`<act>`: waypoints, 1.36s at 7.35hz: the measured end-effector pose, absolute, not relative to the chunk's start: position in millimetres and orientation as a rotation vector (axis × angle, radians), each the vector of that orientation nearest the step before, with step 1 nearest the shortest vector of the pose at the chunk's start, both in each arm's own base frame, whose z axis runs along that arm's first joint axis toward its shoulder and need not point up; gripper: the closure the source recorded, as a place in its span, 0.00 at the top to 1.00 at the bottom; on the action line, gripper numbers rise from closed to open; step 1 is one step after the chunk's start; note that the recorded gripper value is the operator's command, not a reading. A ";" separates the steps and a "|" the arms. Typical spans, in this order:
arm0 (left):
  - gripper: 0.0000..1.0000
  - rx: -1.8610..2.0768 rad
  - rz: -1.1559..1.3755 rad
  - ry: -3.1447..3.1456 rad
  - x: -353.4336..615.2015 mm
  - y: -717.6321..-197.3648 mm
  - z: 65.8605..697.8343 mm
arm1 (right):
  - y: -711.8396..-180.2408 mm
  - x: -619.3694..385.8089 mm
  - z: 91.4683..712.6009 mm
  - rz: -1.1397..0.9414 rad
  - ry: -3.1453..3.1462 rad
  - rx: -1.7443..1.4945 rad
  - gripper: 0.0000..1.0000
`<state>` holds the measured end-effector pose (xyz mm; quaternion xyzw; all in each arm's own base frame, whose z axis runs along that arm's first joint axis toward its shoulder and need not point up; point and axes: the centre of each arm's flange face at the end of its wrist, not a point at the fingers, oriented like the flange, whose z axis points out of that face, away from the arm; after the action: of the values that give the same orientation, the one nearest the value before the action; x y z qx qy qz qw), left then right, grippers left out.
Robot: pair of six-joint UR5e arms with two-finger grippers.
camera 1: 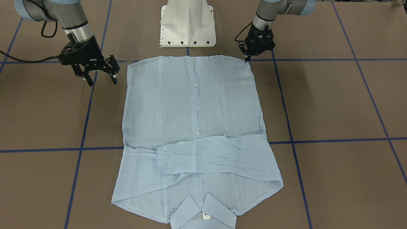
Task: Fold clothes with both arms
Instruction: 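Position both grippers at the hem corners and grasp the hem edges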
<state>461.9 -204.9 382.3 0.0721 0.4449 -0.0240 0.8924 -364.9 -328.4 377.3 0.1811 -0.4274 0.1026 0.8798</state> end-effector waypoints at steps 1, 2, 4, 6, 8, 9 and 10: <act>0.00 0.151 -0.051 0.928 462.5 -205.6 380.1 | -324.5 -367.9 377.4 0.225 -0.893 0.372 1.00; 0.00 0.153 -0.053 0.938 464.0 -206.3 375.7 | -316.5 -374.0 378.4 0.237 -0.894 0.368 1.00; 0.00 0.159 -0.057 0.949 466.0 -207.4 370.6 | -289.2 -389.0 389.5 0.248 -0.879 0.357 0.98; 0.00 0.164 -0.060 0.952 466.4 -207.7 369.5 | -250.8 -410.3 399.6 0.259 -0.863 0.371 0.71; 0.00 0.182 -0.069 0.951 466.2 -209.2 369.0 | -218.6 -428.8 401.5 0.250 -0.863 0.383 0.50; 0.00 0.189 -0.072 0.952 466.5 -209.1 368.0 | -207.6 -435.5 402.7 0.242 -0.857 0.377 0.49; 0.00 0.193 -0.072 0.957 467.7 -208.3 365.9 | -198.6 -441.8 403.5 0.243 -0.851 0.372 0.48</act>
<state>467.7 -208.3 365.9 0.0927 0.4594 -0.0347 0.8827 -441.8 -198.6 403.5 0.1787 -0.4092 0.1167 0.8871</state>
